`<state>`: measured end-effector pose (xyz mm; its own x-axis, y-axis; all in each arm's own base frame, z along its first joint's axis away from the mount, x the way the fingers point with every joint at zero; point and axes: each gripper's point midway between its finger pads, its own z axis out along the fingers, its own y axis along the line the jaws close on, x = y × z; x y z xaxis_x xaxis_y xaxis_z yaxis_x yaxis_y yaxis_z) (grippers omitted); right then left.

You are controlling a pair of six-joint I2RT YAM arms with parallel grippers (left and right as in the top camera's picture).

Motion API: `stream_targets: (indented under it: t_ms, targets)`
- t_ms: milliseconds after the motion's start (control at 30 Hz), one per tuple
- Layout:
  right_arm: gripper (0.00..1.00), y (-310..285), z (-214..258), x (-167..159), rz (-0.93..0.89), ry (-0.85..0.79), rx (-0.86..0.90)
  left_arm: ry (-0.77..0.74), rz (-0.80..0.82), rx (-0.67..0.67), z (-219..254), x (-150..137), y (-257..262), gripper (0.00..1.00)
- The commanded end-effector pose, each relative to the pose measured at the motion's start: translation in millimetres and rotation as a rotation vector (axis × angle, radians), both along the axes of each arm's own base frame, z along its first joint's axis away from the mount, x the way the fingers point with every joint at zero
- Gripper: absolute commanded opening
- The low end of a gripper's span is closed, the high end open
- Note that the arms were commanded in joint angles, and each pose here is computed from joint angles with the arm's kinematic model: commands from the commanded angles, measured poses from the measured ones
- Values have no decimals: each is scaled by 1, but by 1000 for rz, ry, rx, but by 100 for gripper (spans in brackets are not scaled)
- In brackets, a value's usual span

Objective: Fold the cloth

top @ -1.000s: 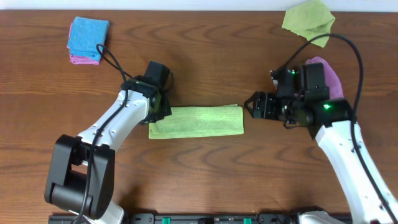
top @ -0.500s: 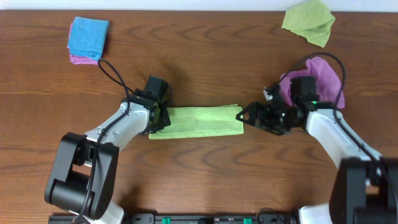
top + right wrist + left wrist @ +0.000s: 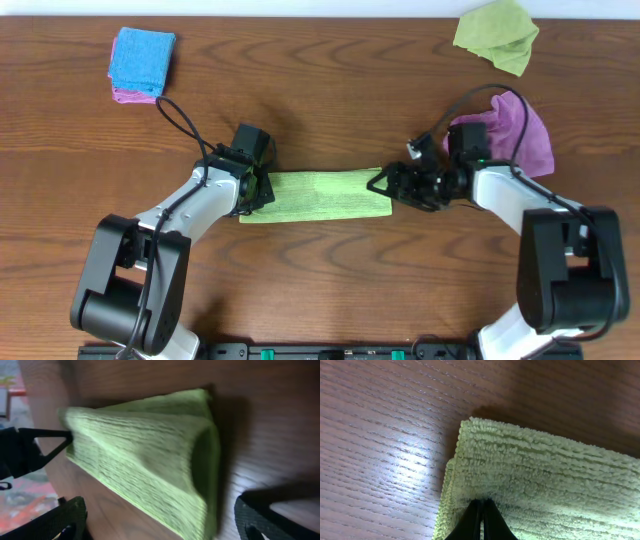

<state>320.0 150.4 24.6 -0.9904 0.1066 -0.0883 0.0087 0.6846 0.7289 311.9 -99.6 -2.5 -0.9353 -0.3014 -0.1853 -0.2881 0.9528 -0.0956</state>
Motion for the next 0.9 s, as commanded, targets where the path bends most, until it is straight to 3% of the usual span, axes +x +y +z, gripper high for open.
stream_targets:
  t_ms: [0,67,100,200,233,433,600,733,867]
  targets:
    - [92,16,-19,-12,19,67,-27,25,8,-11,-6,-7,-1,6]
    - [85,24,-22,-14,31,65,-44,26,7,-16,-6,-7,-2,6]
    - [75,25,-24,-15,33,65,-63,27,7,-17,-6,-7,-2,5]
    - [15,25,-27,-15,28,74,-103,37,7,-16,-7,-10,-2,6]
    - [3,23,-25,-14,20,83,-104,41,7,-16,-6,-11,-2,6]
    - [1,-7,-1,1,-23,143,-227,16,-3,-22,29,-2,-4,5]
    - [1,-69,37,3,-83,181,-602,-117,-4,-66,105,9,-8,6]
    - [2,-115,73,2,-193,192,-910,-221,21,-111,163,-2,-4,6]
    - [1,-93,79,7,-167,130,-935,-339,37,-161,210,-20,2,6]
